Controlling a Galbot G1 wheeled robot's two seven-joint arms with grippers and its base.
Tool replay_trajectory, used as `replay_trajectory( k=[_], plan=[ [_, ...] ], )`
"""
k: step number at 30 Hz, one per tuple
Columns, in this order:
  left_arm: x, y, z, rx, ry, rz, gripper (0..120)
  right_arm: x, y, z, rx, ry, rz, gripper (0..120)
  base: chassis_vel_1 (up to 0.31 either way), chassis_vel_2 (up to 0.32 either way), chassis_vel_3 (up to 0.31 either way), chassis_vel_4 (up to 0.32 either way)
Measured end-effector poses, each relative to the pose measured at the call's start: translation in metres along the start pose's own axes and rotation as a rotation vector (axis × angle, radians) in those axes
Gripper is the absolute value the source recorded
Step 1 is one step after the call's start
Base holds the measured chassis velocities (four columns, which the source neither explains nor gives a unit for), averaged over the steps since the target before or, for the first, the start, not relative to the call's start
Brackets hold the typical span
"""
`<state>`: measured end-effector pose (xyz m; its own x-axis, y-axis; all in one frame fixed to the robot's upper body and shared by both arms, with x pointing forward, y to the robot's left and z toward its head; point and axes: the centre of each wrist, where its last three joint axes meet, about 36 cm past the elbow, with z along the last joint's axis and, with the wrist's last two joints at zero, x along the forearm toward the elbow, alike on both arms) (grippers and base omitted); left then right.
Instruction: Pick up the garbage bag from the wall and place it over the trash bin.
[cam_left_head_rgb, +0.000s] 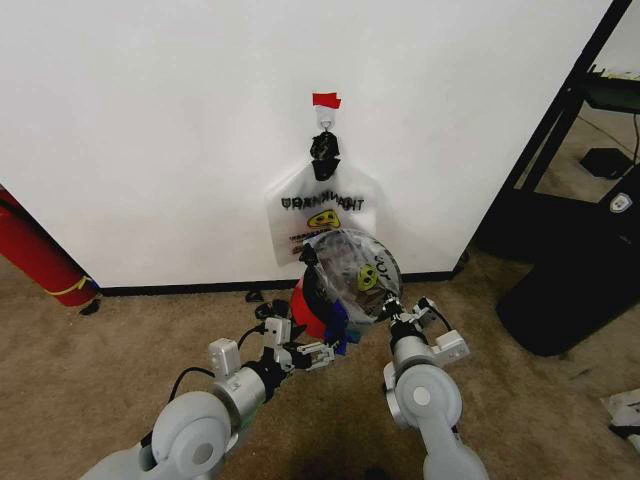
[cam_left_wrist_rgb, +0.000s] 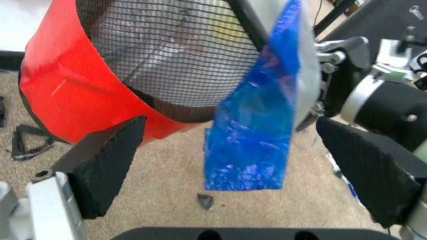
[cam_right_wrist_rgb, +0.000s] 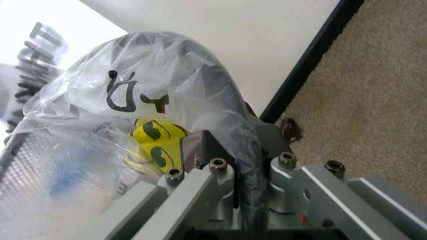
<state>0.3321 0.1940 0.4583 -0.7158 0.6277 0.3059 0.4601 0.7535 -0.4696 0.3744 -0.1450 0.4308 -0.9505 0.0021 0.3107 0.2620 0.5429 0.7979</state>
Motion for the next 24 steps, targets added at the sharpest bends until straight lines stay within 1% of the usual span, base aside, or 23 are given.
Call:
replay_trajectory(
  k=[6, 15, 17, 19, 21, 23, 24],
  plan=[
    [-0.005, 0.002, 0.001, 0.052, 0.015, 0.009, 98, 0.002, -0.003, -0.003, 0.01, 0.005, 0.001, 1, 0.0, 0.0, 0.0, 0.0],
    [-0.013, 0.007, 0.007, 0.043, 0.031, 0.0, 97, 0.004, 0.0, -0.004, 0.008, 0.011, -0.011, 1, 0.0, 0.0, 0.0, 0.0],
    [-0.014, 0.007, 0.008, 0.043, 0.032, -0.006, 91, 0.004, 0.0, -0.004, 0.01, 0.012, -0.01, 1, 0.0, 0.0, 0.0, 0.0],
    [-0.015, 0.007, 0.009, 0.047, 0.032, -0.01, 84, 0.004, 0.0, -0.005, 0.011, 0.013, -0.01, 1, 0.0, 0.0, 0.0, 0.0],
    [-0.014, 0.008, 0.01, 0.052, 0.027, -0.012, 72, 0.004, 0.0, -0.005, 0.012, 0.013, -0.009, 1, 0.0, 0.0, 0.0, 0.0],
    [-0.013, 0.008, 0.011, 0.053, 0.025, -0.011, 70, 0.004, 0.0, -0.005, 0.012, 0.013, -0.008, 1, 0.0, 0.0, 0.0, 0.0],
    [-0.013, 0.007, 0.011, 0.054, 0.022, -0.007, 66, 0.004, -0.001, -0.004, 0.012, 0.014, -0.007, 1, 0.0, 0.0, 0.0, 0.0]
  ],
)
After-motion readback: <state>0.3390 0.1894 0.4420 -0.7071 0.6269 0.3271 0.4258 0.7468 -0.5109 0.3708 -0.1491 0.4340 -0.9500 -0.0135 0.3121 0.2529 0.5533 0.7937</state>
